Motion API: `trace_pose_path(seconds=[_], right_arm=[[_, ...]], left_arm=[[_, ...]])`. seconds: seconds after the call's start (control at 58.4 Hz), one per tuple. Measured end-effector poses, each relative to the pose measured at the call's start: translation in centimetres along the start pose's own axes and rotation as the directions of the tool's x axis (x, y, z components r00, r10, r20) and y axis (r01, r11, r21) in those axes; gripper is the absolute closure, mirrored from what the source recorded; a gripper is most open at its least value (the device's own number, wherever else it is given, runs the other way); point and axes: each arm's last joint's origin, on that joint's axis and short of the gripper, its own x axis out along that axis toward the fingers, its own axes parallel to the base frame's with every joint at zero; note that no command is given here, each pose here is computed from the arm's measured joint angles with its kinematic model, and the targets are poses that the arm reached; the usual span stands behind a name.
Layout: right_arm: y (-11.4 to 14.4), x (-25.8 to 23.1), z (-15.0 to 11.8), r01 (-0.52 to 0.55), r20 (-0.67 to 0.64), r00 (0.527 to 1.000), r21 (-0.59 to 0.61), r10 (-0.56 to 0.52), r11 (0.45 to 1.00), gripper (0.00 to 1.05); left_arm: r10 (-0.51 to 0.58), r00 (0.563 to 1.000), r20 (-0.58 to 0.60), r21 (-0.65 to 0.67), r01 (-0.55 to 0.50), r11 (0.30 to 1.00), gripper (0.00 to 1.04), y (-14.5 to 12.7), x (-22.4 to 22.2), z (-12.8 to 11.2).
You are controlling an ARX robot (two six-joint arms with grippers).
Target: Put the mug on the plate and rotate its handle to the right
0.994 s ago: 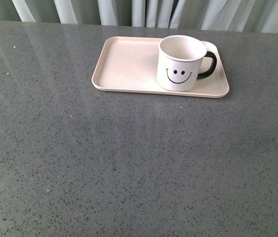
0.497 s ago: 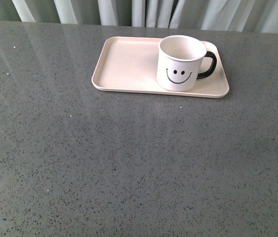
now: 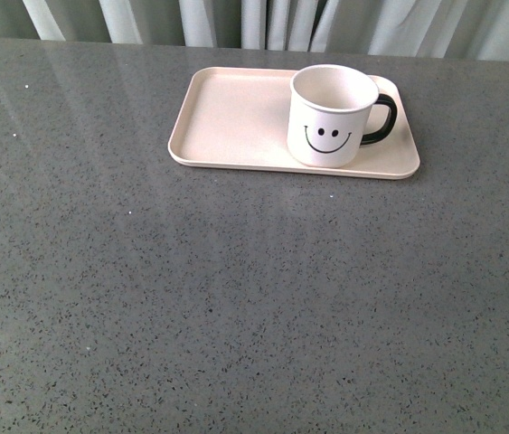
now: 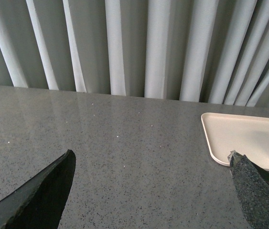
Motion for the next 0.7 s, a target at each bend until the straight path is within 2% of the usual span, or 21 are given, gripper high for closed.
trace_pose_path(seconds=[0.223, 0.291, 0.377, 0.514, 0.634, 0.702], right_arm=[[0.00, -0.05, 0.02, 0.000, 0.003, 1.000, 0.000, 0.000, 1.000, 1.03], [0.00, -0.05, 0.02, 0.000, 0.004, 1.000, 0.000, 0.000, 1.000, 0.93], [0.00, -0.06, 0.02, 0.000, 0.004, 1.000, 0.000, 0.000, 1.000, 0.75], [0.00, -0.06, 0.02, 0.000, 0.004, 1.000, 0.000, 0.000, 1.000, 0.54], [0.00, -0.06, 0.03, 0.000, 0.005, 1.000, 0.000, 0.000, 1.000, 0.26], [0.00, -0.06, 0.03, 0.000, 0.005, 1.000, 0.000, 0.000, 1.000, 0.15]], left_arm=[[0.000, 1.000, 0.000, 0.000, 0.000, 1.000, 0.09, 0.00, 0.00, 0.00], [0.000, 1.000, 0.000, 0.000, 0.000, 1.000, 0.09, 0.00, 0.00, 0.00], [0.000, 1.000, 0.000, 0.000, 0.000, 1.000, 0.09, 0.00, 0.00, 0.00], [0.000, 1.000, 0.000, 0.000, 0.000, 1.000, 0.09, 0.00, 0.00, 0.00], [0.000, 1.000, 0.000, 0.000, 0.000, 1.000, 0.09, 0.00, 0.00, 0.00], [0.000, 1.000, 0.000, 0.000, 0.000, 1.000, 0.09, 0.00, 0.00, 0.00]])
